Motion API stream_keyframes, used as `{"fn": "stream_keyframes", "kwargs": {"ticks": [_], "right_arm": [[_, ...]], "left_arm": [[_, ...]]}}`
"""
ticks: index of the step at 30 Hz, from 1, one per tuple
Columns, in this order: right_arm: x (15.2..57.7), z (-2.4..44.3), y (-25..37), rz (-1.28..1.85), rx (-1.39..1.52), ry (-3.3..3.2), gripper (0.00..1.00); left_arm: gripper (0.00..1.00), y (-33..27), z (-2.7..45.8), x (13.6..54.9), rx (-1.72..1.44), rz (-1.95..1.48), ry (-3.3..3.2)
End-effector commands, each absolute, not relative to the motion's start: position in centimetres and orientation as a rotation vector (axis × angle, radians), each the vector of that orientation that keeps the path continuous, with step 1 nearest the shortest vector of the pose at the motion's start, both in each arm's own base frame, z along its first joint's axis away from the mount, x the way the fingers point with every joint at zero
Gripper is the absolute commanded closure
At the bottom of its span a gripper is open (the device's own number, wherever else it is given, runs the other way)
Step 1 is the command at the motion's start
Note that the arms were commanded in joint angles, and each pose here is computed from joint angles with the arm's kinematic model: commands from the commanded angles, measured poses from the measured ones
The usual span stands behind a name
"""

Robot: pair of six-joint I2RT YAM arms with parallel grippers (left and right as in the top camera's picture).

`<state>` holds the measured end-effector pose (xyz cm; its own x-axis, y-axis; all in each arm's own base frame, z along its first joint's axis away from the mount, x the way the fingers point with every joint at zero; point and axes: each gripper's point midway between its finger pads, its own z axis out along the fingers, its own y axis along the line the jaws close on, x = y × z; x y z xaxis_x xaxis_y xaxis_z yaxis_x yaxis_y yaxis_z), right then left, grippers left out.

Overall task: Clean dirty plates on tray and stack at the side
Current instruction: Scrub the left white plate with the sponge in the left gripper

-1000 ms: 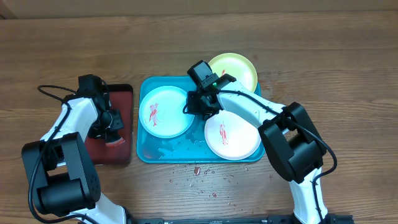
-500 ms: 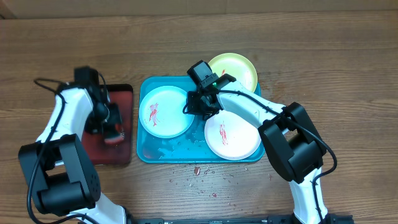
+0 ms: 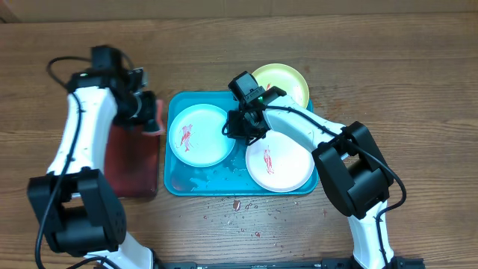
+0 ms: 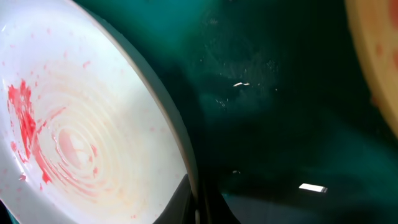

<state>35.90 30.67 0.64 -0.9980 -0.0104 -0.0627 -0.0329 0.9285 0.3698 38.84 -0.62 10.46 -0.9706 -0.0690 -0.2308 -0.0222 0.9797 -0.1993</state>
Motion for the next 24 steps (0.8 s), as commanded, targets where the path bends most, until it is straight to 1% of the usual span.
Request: {"fn": "stream_keyframes", "kwargs": {"ticks": [1,4,8,11,16,24], "right_arm": [[35.2,-1.9,29.5,0.503,-0.021,3.092,0.96],[35.1,-1.9,29.4,0.501,-0.020,3.095,0.96],[35.1,-1.9,29.4,0.500,-0.020,3.096,0.96],[35.1,-1.9,29.4,0.500,-0.020,3.096,0.96],[35.1,-1.9,29.4,0.501,-0.020,3.094,0.96],[35.1,-1.9,29.4,0.501,-0.020,3.093,0.96]], "left_arm": [[0.96,-3.8,9.6,38.8,0.072,-0.347,2.885],[0.96,-5.2,8.9,39.3,0.099,-0.295,2.863],[0.96,-4.6,7.4,39.6,0.050,-0.159,2.855],[0.96,-4.3,6.4,39.7,0.044,-0.125,2.840],[0.96,-4.4,5.4,39.7,0.022,-0.137,2.826],[0.96,-6.2,2.9,37.9,0.057,-0.259,2.846]]}}
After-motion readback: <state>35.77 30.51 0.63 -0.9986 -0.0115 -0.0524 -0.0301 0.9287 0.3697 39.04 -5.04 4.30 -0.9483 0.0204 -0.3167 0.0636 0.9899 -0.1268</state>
